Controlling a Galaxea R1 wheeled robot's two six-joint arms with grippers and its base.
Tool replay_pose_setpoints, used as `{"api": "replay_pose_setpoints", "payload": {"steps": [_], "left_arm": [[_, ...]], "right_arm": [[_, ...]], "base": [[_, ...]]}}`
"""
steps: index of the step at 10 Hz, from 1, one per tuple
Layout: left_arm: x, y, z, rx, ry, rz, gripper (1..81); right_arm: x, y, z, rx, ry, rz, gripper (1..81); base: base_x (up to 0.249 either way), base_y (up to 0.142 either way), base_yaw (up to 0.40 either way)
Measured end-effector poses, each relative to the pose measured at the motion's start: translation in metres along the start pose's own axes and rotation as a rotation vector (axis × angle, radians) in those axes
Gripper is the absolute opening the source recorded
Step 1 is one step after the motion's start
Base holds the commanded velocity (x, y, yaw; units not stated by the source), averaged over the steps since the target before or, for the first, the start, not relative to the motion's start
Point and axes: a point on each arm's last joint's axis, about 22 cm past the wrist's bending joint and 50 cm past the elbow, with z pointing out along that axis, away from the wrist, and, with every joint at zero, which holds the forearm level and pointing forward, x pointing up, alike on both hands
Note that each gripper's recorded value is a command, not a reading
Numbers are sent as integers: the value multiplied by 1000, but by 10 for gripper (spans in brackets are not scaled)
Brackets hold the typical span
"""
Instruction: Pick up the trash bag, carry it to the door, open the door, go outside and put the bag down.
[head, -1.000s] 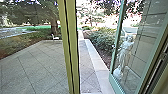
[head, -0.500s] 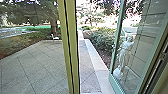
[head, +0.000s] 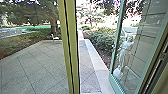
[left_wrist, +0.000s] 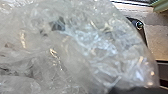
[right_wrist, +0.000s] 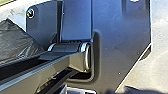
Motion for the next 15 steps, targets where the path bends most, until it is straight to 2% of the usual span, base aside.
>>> {"api": "replay_pose_setpoints", "payload": {"steps": [1, 2, 4, 9, 11, 12, 13, 14, 15], "left_arm": [[0, 0, 0, 0, 0, 0, 10], [0, -1, 0, 1, 0, 0, 10], [0, 1, 0, 0, 0, 0, 10], [-1, 0, 0, 1, -1, 0, 10], [2, -9, -2, 15, 3, 3, 10], [4, 7, 3, -7, 5, 2, 10], [3, 12, 4, -16, 5, 0, 10], [2, 1, 1, 1, 4, 1, 10], [2, -1, 0, 4, 2, 2, 10]], "right_arm": [[0, 2, 0, -8, 0, -33, 811], [-1, 3, 0, -12, -1, -42, 811], [-7, -1, 2, -7, -7, -41, 811], [-5, -1, 2, -8, -2, -42, 811], [-4, -7, 3, 0, 3, -43, 811], [-4, 11, -1, -24, 2, -40, 811], [-6, 13, -1, -27, -1, -39, 811], [-10, -4, 4, -5, -5, -38, 811], [-6, -4, 3, -5, 0, -43, 811]], "base": [[0, 0, 0], [0, 0, 0], [0, 0, 0], [0, -85, 0], [0, -97, 0], [0, -99, 0], [0, -100, 0], [0, -103, 0], [0, -105, 0]]}}
